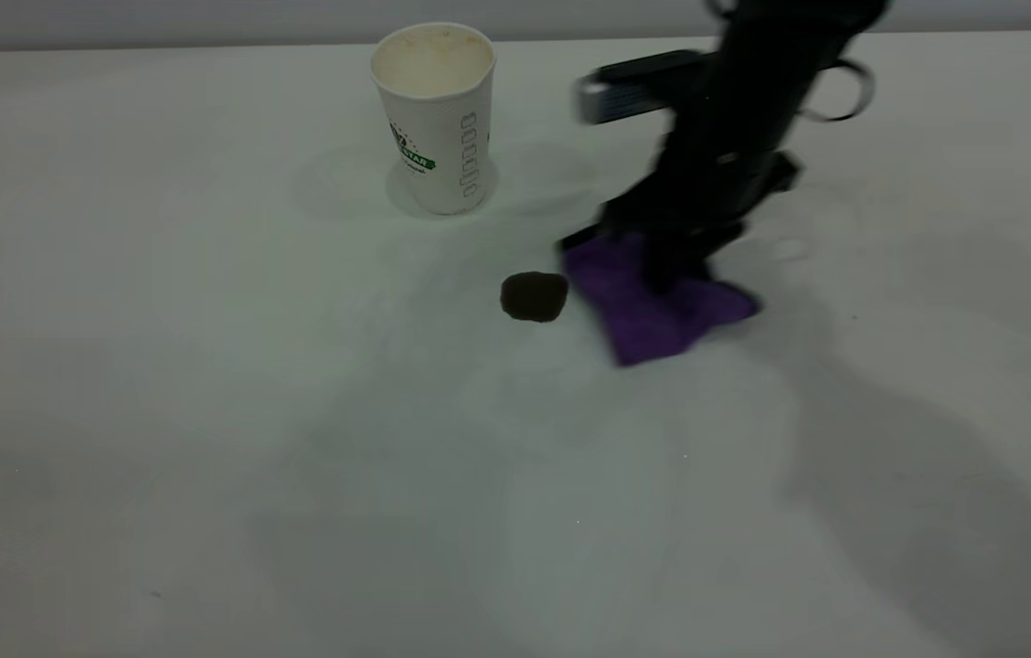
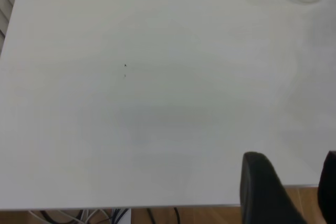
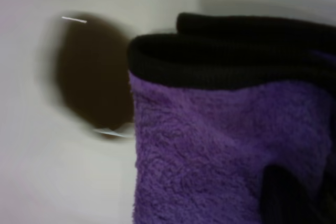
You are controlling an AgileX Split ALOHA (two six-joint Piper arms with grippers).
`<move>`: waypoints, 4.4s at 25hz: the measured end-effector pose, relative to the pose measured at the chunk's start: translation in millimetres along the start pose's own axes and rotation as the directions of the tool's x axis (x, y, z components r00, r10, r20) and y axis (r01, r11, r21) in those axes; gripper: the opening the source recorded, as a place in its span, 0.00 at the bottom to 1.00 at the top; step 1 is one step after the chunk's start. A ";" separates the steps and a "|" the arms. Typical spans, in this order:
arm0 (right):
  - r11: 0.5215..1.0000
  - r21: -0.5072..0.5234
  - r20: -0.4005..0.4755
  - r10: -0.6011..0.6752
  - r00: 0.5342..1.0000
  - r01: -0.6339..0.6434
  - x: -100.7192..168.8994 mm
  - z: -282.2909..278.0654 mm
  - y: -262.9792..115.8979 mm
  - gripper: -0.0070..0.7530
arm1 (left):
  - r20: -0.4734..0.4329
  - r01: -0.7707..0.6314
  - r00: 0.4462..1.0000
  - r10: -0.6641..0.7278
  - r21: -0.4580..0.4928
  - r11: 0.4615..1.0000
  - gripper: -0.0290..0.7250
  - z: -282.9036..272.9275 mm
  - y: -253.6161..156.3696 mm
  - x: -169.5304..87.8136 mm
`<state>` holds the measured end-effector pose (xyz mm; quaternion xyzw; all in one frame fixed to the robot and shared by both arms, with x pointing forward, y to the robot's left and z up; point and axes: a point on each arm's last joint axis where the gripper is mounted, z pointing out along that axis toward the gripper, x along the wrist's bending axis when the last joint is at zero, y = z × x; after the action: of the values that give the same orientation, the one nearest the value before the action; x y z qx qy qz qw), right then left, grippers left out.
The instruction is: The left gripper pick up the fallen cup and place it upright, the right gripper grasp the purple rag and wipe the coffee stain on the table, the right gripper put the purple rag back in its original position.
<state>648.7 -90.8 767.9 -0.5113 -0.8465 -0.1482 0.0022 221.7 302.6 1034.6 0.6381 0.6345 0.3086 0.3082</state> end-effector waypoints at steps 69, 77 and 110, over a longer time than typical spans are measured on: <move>0.922 -0.198 0.162 0.364 0.917 -0.331 -61.5 -416.3 -131.2 0.96 | 0.000 0.000 1.000 0.000 0.000 1.000 0.47 0.0 0.0 0.0; 0.936 -0.162 0.151 0.335 0.930 -0.311 -13.6 -398.6 -218.1 0.95 | 0.000 0.000 1.000 0.000 0.000 1.000 0.47 0.0 0.0 0.0; 0.704 -0.709 0.269 0.333 0.904 -0.048 69.1 -370.4 -380.9 0.80 | 0.000 0.000 1.000 0.000 0.000 1.000 0.47 0.0 0.0 0.0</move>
<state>231.1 -289.8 1038.1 -0.5801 -0.6559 -0.3485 -0.3343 221.7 302.6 1034.6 0.6382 0.6344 0.3086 0.3082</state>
